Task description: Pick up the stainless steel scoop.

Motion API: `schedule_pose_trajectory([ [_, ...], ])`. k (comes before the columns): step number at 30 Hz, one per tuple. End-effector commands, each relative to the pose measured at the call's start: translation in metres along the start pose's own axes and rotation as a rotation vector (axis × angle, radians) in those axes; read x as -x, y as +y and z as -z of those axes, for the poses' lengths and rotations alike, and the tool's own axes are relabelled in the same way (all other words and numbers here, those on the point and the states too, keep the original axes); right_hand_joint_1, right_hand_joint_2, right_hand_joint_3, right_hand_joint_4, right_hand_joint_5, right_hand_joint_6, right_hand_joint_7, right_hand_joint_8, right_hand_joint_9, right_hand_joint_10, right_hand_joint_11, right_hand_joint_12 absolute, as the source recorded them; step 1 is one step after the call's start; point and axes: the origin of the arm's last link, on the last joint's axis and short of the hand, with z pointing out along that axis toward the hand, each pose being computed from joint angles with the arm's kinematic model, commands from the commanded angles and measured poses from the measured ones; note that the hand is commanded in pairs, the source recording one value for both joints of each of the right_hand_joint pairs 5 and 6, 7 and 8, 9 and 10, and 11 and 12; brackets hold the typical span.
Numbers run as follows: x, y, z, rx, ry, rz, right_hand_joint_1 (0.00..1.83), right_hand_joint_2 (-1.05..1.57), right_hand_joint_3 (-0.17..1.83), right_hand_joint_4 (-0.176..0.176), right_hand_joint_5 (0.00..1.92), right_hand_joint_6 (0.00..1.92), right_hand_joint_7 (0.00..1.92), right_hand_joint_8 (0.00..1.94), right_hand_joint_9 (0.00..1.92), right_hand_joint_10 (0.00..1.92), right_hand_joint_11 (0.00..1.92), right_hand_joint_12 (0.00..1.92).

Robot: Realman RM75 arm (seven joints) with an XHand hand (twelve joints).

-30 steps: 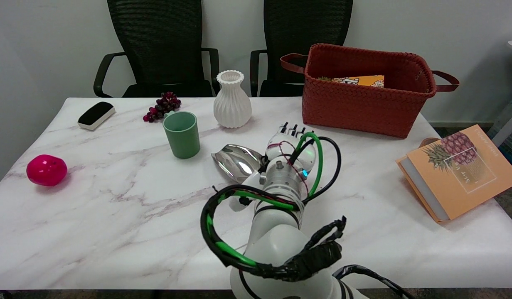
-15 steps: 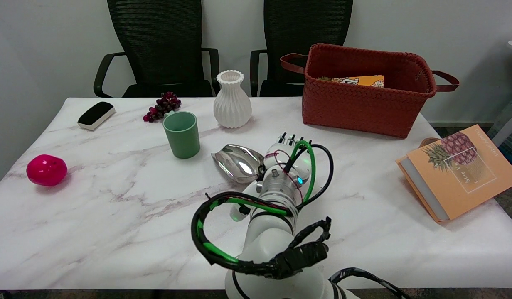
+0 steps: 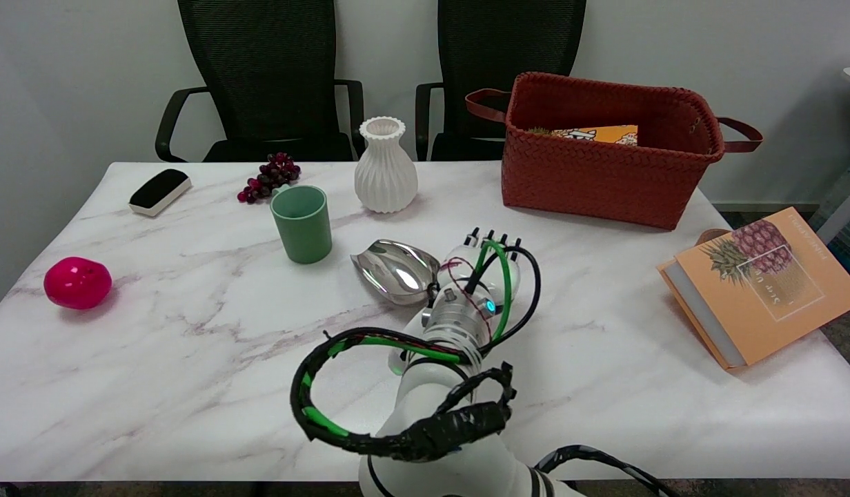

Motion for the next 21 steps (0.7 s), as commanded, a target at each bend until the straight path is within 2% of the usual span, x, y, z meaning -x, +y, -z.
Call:
schedule_pose_trajectory([
  [1,0.012,-0.012,-0.008,0.048,0.019,0.012,1.2,-0.48,0.73,0.0,0.03,0.03,0.01,0.01,0.0,0.0,0.0,0.0],
  [21,0.013,-0.014,-0.019,0.08,-0.01,-0.034,1.18,-0.4,0.64,0.0,0.04,0.04,0.01,0.01,0.0,0.0,0.0,0.0],
])
